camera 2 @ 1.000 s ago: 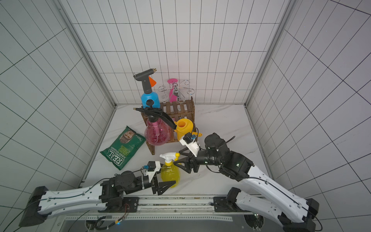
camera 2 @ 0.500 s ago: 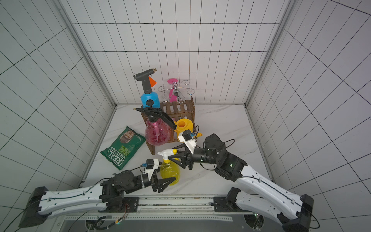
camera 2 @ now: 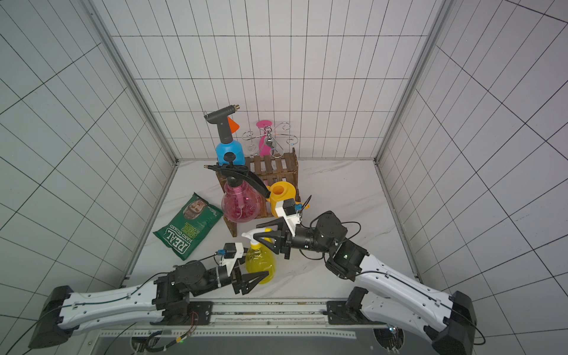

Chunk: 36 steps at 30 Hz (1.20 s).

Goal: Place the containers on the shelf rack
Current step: 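Pick up a container from the center of the board, then place the container on the shelf.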

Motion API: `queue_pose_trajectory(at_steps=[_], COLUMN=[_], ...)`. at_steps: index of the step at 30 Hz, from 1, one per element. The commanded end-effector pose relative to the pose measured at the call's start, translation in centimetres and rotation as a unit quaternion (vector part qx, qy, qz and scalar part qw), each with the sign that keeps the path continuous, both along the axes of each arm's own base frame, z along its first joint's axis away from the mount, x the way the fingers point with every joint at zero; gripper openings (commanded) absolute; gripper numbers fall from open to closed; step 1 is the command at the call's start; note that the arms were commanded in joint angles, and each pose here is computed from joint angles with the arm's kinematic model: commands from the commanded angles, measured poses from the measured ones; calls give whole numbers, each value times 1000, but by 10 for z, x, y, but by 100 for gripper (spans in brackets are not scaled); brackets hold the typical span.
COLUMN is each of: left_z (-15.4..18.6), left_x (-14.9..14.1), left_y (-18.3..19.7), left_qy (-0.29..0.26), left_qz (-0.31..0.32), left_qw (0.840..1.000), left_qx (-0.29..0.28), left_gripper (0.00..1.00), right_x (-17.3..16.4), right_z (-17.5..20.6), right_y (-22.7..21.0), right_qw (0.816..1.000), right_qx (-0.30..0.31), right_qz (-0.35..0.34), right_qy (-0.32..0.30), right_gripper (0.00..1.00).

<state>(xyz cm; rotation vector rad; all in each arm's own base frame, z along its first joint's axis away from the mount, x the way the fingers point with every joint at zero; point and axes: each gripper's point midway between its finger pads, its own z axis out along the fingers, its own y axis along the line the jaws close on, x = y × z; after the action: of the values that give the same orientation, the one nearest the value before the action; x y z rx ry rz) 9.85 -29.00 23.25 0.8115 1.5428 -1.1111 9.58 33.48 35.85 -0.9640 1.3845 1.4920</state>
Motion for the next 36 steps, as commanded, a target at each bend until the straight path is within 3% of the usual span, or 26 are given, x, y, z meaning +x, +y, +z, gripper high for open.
queue_pose_trajectory(at_steps=[1,6,9,17,23,36], left_z=[4,7,8,7,-1,-26], left_x=[-2,-1,2,2,5,12], left_y=[1,5,10,26,32,29], left_qy=[-5,-3,0,-7,-2,16], left_qz=[-5,2,13,27,39,54], left_qw=[1000,1000,1000,999,999,998], left_qx=[-4,-11,-17,-29,-19,24], left_gripper=[77,80,97,99,99,99], right_x=[-2,-2,-3,1,3,2], right_z=[13,10,10,14,26,78], right_y=[5,2,-4,-27,-69,-136], right_qw=[1000,1000,999,997,990,970], right_qx=[23,18,18,12,49,91], right_qz=[2,-5,-13,-57,-110,-198], right_qy=[-12,-19,-29,-57,-72,-110], right_gripper=[23,7,0,0,0,0])
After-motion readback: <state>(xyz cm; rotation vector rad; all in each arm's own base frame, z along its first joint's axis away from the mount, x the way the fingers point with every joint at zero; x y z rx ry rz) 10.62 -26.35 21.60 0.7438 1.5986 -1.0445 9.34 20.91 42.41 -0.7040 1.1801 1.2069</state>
